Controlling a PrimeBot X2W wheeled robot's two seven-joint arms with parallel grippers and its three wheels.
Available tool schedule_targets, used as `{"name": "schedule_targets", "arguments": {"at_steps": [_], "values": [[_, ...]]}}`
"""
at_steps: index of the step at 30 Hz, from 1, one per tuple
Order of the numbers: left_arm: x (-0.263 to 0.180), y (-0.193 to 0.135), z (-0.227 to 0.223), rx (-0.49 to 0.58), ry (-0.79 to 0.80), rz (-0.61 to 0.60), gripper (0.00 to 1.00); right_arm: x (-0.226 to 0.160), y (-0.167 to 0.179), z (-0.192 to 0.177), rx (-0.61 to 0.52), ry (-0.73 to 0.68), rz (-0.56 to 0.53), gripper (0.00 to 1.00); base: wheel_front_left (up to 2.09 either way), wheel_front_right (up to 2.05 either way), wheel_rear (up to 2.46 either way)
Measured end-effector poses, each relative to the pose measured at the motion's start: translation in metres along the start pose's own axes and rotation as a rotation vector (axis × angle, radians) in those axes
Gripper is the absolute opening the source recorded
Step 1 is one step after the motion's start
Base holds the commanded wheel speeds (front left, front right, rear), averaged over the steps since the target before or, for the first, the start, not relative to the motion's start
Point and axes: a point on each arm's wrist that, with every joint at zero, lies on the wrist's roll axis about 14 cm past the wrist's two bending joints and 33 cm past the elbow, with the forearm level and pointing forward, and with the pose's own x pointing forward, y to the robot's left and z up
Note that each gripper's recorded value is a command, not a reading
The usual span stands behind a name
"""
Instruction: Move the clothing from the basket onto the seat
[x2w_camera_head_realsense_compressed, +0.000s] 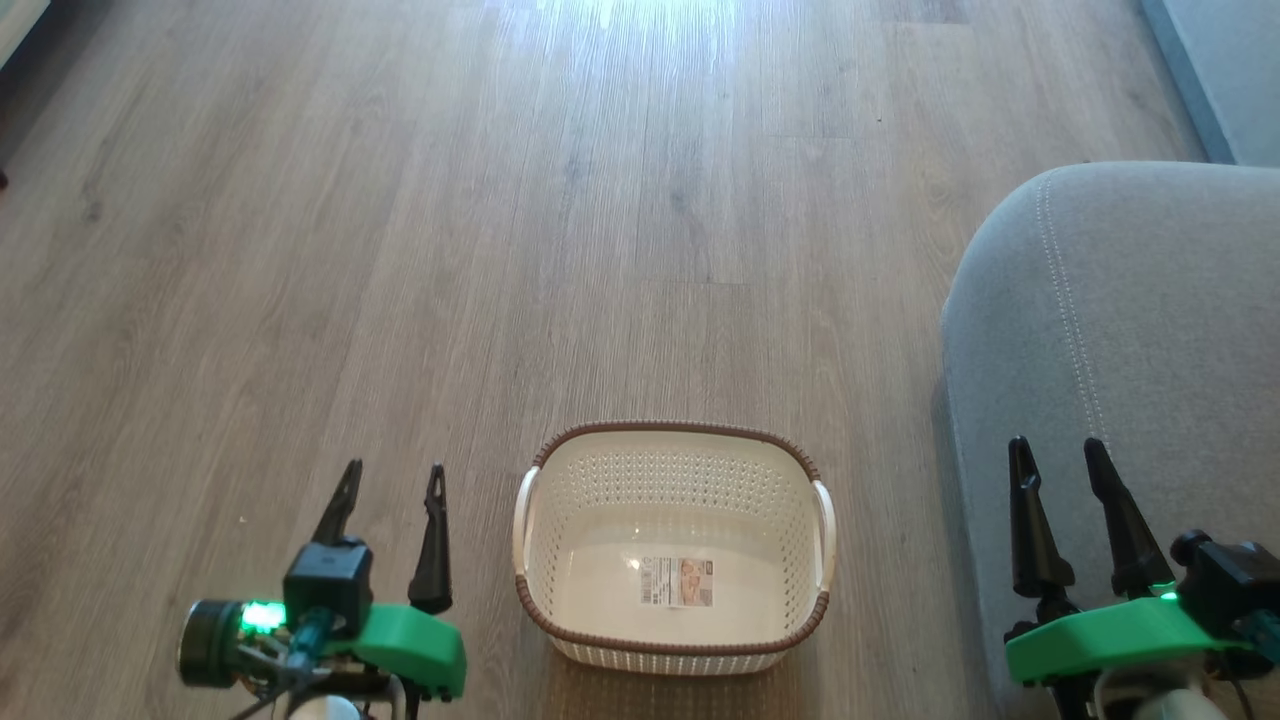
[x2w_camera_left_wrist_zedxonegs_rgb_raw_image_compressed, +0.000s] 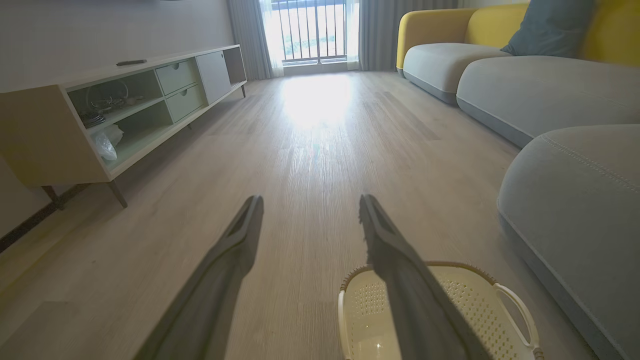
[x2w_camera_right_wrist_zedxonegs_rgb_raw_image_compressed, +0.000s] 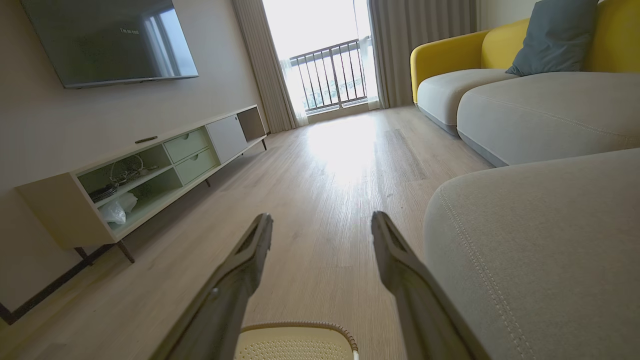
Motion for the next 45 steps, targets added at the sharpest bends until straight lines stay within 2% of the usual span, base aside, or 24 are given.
{"name": "schedule_targets", "arguments": {"at_steps": [27, 28, 35, 45], "values": [[0.002, 0.002, 0.002, -0.142, 0.002, -0.007, 1.00, -0.003, 0.000, 0.001, 0.000, -0.003, -0.002, 1.00, 0.00, 0.00, 0.00], [0.001, 0.001, -0.002, -0.142, 0.014, -0.007, 0.00, -0.004, -0.001, -0.002, 0.001, 0.009, -0.006, 0.00, 0.00, 0.00, 0.00], [-0.027, 0.001, -0.051, -0.142, 0.179, 0.003, 0.00, -0.027, -0.015, -0.040, 0.015, 0.138, -0.056, 0.00, 0.00, 0.00, 0.00], [-0.025, 0.003, -0.056, -0.255, 0.217, 0.027, 0.00, -0.028, -0.022, -0.042, 0.113, 0.146, -0.099, 0.00, 0.00, 0.00, 0.00]]}}
